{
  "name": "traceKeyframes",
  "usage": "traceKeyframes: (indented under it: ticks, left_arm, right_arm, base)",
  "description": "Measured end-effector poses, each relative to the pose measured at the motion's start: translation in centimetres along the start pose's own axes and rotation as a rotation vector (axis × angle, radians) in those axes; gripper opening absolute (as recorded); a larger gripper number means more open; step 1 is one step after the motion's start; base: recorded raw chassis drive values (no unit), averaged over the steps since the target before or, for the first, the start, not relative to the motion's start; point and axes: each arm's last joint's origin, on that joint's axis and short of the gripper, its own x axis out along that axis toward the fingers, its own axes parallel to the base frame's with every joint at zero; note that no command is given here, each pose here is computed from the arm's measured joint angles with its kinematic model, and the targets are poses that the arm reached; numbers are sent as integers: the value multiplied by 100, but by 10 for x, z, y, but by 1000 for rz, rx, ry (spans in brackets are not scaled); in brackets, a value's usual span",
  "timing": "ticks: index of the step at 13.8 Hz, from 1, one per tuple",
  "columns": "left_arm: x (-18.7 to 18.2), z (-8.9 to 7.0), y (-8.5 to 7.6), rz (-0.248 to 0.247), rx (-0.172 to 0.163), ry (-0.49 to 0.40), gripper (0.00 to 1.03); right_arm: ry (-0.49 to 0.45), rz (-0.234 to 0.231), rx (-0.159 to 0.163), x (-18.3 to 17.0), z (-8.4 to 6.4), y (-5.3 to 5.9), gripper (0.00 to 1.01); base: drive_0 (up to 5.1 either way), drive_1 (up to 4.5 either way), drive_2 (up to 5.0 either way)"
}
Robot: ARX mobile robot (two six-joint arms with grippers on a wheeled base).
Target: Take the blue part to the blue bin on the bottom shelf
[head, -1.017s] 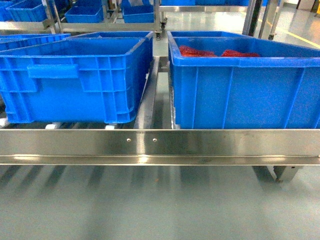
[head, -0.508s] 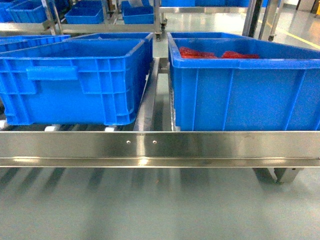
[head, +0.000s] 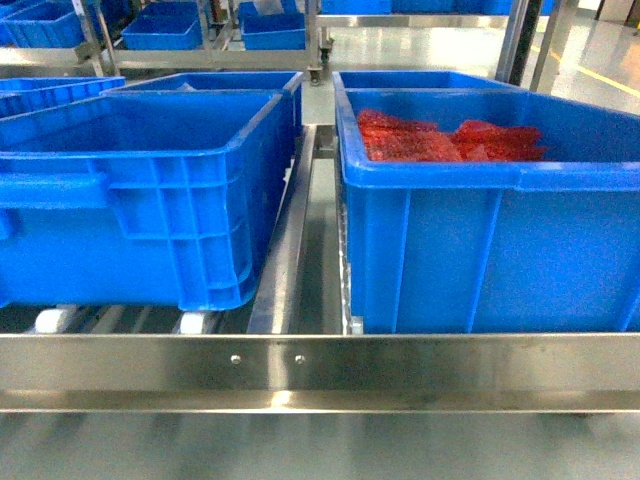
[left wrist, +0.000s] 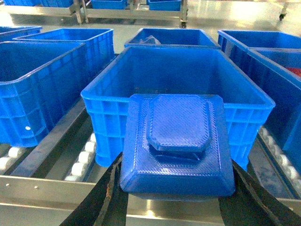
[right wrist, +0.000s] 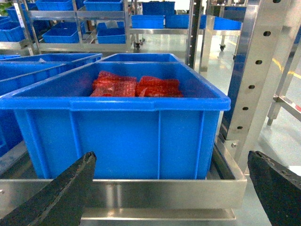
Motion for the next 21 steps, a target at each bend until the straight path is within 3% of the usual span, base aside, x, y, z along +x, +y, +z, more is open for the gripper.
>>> traceKeyframes:
  ticks: [4, 8, 21]
  left_arm:
    - [0, 0, 0, 0, 0, 1, 44]
    - [0, 0, 0, 0, 0, 1, 44]
    - [1, 0, 0, 0, 1, 5, 44]
  right_arm:
    - [-5, 0, 0, 0, 1, 0, 98]
    - [0, 0, 0, 0, 0, 0, 98]
    - [0, 0, 0, 0, 0, 0, 98]
  base:
    - [0, 0, 0]
    - [8, 429, -413]
    - [0, 0, 0]
